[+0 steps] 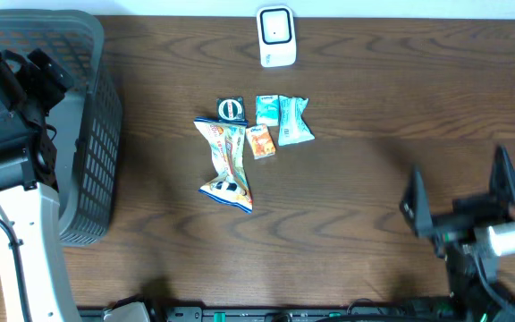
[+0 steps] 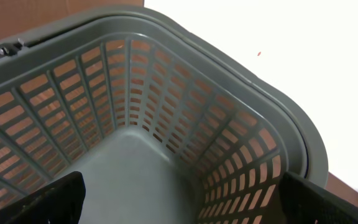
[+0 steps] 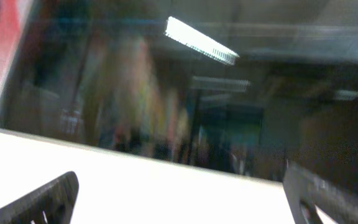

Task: Scan the item barcode
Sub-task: 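Swing the right gripper toward the light-green tissue pack near the scanner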

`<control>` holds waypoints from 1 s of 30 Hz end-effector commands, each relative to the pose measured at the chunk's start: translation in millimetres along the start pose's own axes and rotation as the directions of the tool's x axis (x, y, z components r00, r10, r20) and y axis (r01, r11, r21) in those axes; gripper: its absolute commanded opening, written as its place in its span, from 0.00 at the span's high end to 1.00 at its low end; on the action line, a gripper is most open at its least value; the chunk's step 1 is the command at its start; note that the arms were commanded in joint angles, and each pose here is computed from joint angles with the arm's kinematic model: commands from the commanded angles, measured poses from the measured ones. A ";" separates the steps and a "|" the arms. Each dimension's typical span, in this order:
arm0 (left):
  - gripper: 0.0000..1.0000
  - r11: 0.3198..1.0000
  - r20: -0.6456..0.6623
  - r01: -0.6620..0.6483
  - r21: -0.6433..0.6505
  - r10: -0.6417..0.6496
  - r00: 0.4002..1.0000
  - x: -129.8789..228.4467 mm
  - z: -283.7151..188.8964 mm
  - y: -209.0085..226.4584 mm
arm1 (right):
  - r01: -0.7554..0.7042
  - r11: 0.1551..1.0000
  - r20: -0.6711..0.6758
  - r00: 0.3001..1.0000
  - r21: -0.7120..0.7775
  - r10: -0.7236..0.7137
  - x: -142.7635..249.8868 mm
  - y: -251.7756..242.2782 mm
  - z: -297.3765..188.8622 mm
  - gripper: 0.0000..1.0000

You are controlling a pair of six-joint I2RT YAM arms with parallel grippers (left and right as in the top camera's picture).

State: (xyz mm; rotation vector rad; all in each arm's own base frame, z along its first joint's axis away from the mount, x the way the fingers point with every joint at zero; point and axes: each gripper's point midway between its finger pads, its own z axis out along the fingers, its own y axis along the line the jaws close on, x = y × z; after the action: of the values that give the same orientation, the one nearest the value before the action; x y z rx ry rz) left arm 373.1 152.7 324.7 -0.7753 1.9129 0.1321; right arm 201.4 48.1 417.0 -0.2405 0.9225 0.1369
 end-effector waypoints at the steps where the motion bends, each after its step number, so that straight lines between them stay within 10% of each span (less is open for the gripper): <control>1: 0.02 1.000 0.014 -0.008 0.002 0.008 1.000 -6.5 -2.5 -0.2 | 0.058 0.974 -0.165 0.982 -0.218 -0.095 22.6 24.3 41.2 0.01; 7: 0.02 1.000 0.014 -0.008 0.002 0.008 1.000 -6.5 -2.5 -0.2 | -0.229 0.919 -0.566 0.824 -0.321 0.007 100.5 41.7 89.8 0.01; 13: 0.02 1.000 0.014 -0.008 0.002 0.008 1.000 -6.5 -2.5 -0.2 | -0.459 0.856 -0.858 0.513 -0.239 0.036 180.8 68.8 96.7 0.01; 21: 0.03 1.000 0.014 -0.008 0.002 0.008 1.000 -6.4 -2.5 -0.3 | -0.790 0.611 -0.976 0.086 0.054 0.198 233.1 126.4 65.3 0.01; 30: 0.02 1.000 0.014 -0.008 0.002 0.008 1.000 -6.5 -2.5 -0.2 | -0.781 0.569 -0.957 -0.120 0.256 0.265 282.1 132.7 53.5 0.01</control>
State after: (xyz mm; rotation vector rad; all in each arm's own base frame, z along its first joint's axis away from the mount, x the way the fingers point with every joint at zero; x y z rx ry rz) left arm 373.3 152.1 324.6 -0.7710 1.9153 0.1302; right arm 380.2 187.4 201.3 -0.4025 2.3473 1.0854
